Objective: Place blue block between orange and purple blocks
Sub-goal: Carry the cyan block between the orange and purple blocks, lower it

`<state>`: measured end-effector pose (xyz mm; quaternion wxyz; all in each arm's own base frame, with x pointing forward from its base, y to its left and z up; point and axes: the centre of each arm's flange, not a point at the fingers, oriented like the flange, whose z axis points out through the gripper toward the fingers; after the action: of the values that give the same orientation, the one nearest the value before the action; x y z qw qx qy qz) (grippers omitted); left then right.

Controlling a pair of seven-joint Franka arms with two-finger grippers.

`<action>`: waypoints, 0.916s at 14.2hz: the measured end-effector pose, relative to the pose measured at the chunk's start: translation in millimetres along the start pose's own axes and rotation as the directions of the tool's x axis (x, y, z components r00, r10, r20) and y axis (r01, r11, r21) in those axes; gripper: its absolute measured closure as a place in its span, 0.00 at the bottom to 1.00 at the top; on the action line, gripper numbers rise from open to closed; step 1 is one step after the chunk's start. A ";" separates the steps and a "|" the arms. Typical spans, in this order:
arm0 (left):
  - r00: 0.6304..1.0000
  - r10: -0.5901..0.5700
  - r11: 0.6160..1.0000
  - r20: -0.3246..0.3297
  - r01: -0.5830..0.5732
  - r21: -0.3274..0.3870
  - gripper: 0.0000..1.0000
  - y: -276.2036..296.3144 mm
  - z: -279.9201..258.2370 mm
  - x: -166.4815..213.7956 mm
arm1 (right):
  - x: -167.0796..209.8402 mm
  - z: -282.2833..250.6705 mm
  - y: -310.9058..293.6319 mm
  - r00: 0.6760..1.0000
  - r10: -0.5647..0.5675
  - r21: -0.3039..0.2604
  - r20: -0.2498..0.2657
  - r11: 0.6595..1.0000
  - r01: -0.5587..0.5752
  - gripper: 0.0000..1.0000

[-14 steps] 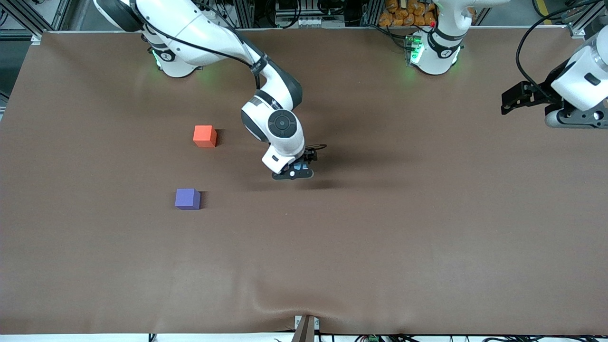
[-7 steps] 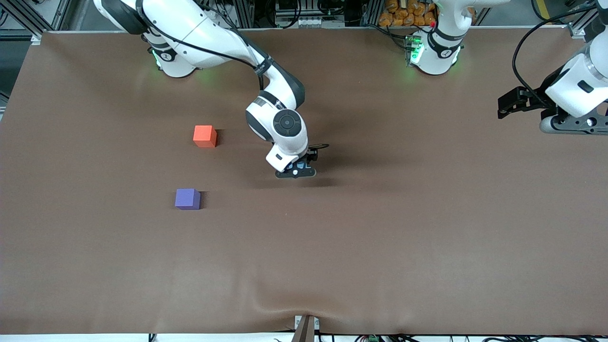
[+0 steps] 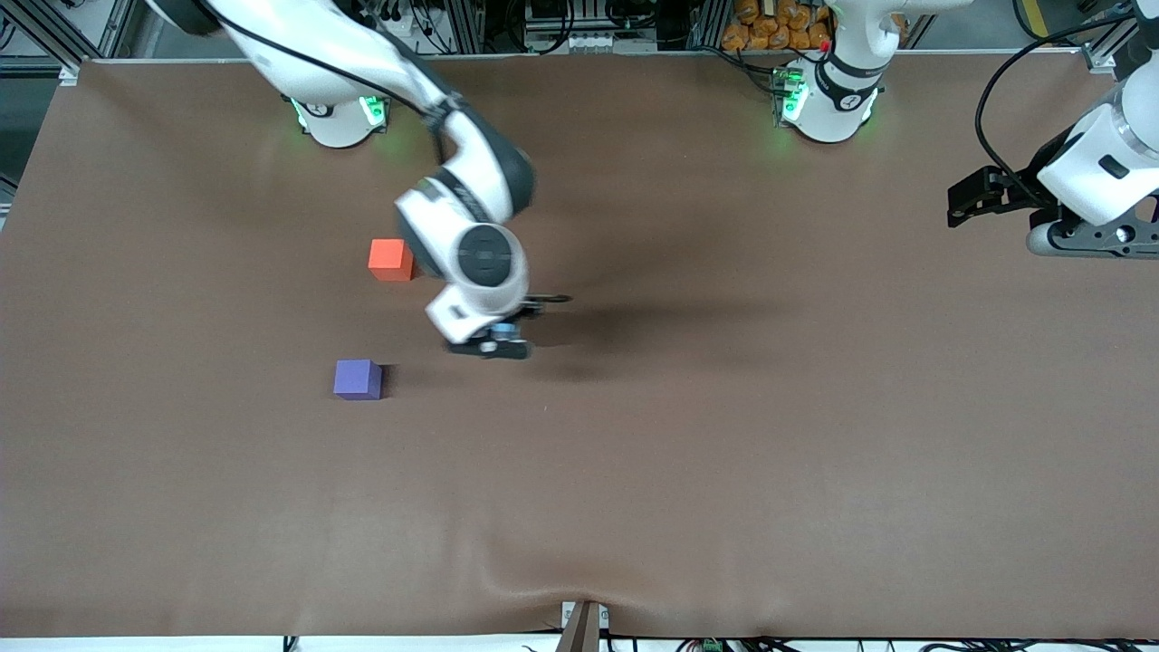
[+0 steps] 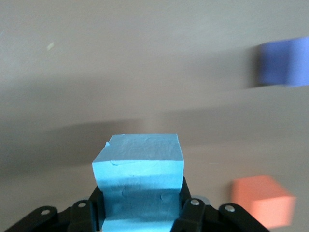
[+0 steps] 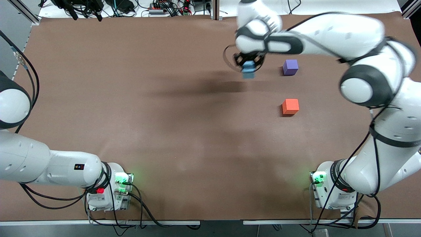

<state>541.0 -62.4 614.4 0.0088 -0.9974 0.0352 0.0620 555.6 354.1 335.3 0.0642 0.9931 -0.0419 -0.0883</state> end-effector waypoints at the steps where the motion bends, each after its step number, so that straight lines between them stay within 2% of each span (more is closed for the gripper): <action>1: 1.000 0.000 1.000 0.001 0.000 0.000 0.00 -0.1 0.5 0.3 | 4.4 -11.7 30.3 1.000 0.000 -0.001 -0.004 1.000 0.000 0.44; 4: 1.000 0.000 1.000 0.001 0.000 0.000 0.00 -0.1 0.6 0.5 | -0.1 -8.1 94.4 1.000 0.009 -0.002 -0.020 1.000 -0.009 0.44; 8: 1.000 0.000 1.000 -0.010 0.000 -0.001 0.00 0.2 -0.5 1.7 | -16.5 46.2 151.6 0.998 0.008 0.025 -0.063 1.000 -0.007 0.44; 11: 1.000 0.000 1.000 -0.011 0.000 -0.001 0.00 0.2 -0.4 1.9 | -17.4 69.1 191.8 0.999 0.009 0.034 -0.044 0.999 -0.008 0.44; 13: 1.000 0.000 1.000 -0.010 0.000 -0.001 0.00 0.2 -0.1 2.2 | -14.5 74.9 203.8 0.999 0.023 0.071 -0.048 0.997 -0.020 0.44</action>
<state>543.2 -62.8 614.2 0.0083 -0.9977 0.0354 0.0568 513.3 145.1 292.2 0.0310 0.9961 -0.0541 -0.0616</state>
